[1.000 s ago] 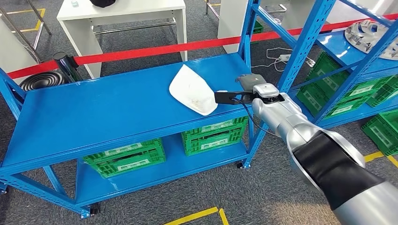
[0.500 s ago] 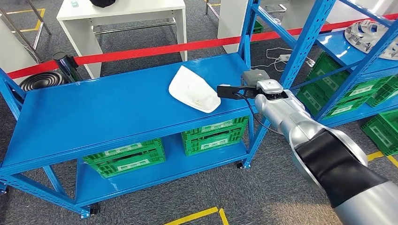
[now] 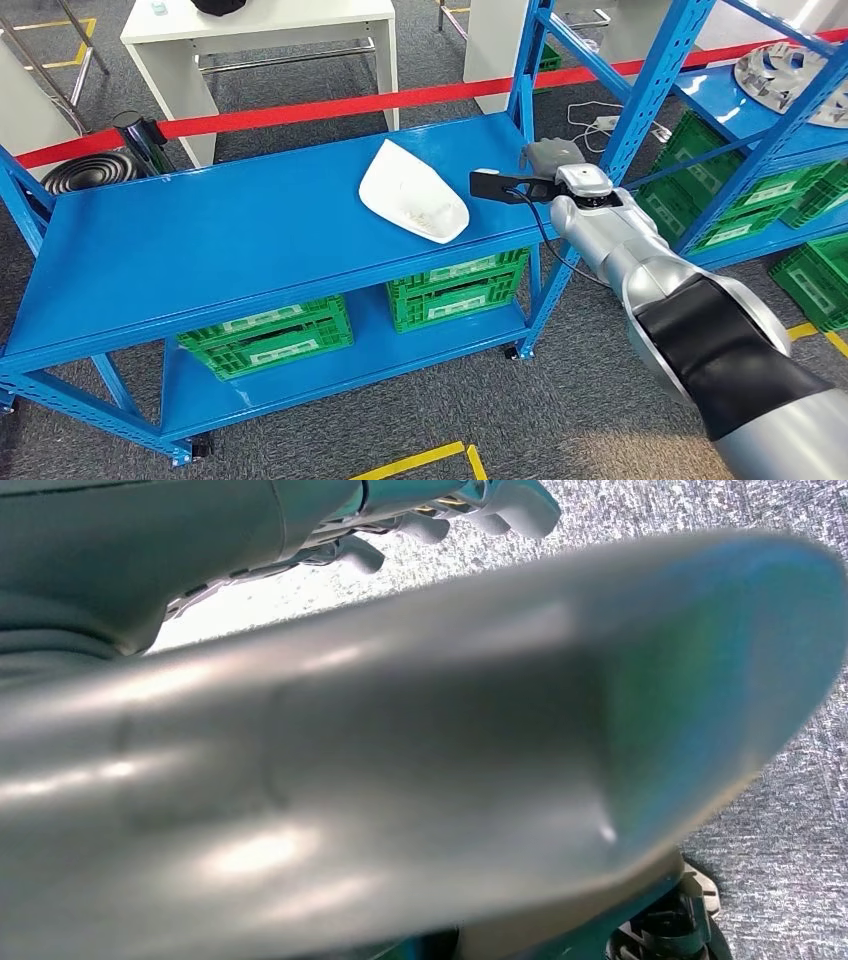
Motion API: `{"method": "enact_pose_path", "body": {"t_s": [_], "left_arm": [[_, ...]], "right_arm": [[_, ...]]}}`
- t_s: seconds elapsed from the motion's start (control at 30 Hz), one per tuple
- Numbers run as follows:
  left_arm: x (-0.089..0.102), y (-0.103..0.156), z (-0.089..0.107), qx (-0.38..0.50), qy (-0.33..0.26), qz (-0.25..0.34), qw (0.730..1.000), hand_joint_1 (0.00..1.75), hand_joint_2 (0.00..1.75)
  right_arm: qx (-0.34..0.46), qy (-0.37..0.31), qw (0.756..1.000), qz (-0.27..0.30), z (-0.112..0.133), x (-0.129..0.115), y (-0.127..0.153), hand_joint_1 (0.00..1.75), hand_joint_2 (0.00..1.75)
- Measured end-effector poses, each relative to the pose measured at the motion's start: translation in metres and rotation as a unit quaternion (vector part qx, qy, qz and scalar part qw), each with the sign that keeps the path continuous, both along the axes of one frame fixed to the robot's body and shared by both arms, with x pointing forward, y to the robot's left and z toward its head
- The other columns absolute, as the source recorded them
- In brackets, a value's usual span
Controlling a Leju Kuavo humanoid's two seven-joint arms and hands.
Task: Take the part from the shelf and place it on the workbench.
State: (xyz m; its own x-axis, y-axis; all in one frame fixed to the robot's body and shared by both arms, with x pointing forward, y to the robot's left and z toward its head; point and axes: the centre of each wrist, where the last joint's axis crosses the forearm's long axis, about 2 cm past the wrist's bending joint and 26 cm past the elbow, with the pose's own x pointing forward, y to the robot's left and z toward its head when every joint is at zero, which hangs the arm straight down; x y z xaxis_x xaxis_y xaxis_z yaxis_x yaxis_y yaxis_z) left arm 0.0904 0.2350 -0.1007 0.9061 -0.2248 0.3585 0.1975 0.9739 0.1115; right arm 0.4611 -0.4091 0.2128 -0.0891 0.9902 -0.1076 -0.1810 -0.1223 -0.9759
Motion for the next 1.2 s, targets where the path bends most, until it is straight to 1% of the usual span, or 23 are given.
{"method": "enact_pose_path", "body": {"t_s": [0.07, 0.3, 0.6, 0.73, 0.83, 0.97, 1.1, 1.2], "left_arm": [[0.0, 0.0, 0.0, 0.0, -0.005, -0.003, 1.0, 0.0, 0.0], [0.004, -0.001, 0.001, -0.009, -0.017, -0.012, 1.0, 0.0, 0.0], [0.008, -0.001, 0.002, -0.01, -0.018, -0.013, 1.0, 0.0, 0.0], [0.008, -0.001, 0.002, -0.001, -0.009, -0.012, 1.0, 0.0, 0.0], [0.009, -0.001, 0.002, 0.003, -0.007, -0.014, 1.0, 0.0, 0.0], [0.011, -0.001, 0.003, 0.004, -0.01, -0.017, 1.0, 0.0, 0.0], [0.014, -0.002, 0.003, 0.005, -0.012, -0.019, 1.0, 0.0, 0.0], [0.014, -0.002, 0.003, 0.005, -0.012, -0.019, 1.0, 0.0, 0.0]], "right_arm": [[0.013, -0.007, 1.0, 0.001, 0.001, 0.0, -0.001, 0.0, 0.0], [0.053, -0.008, 0.998, 0.043, 0.002, -0.001, -0.002, 0.0, 0.0], [0.064, -0.01, 0.996, 0.055, 0.0, -0.002, -0.001, 0.0, 0.0], [0.092, -0.011, 0.991, 0.095, -0.006, -0.005, 0.002, 0.0, 0.0], [0.115, -0.018, 0.984, 0.132, -0.014, -0.007, 0.014, 0.0, 0.0], [0.141, -0.038, 0.974, 0.172, -0.024, -0.007, 0.047, 0.0, 0.0], [0.161, -0.054, 0.966, 0.195, -0.03, -0.008, 0.08, 0.0, 0.0], [0.17, -0.055, 0.962, 0.205, -0.032, -0.008, 0.095, 0.0, 0.0]]}}
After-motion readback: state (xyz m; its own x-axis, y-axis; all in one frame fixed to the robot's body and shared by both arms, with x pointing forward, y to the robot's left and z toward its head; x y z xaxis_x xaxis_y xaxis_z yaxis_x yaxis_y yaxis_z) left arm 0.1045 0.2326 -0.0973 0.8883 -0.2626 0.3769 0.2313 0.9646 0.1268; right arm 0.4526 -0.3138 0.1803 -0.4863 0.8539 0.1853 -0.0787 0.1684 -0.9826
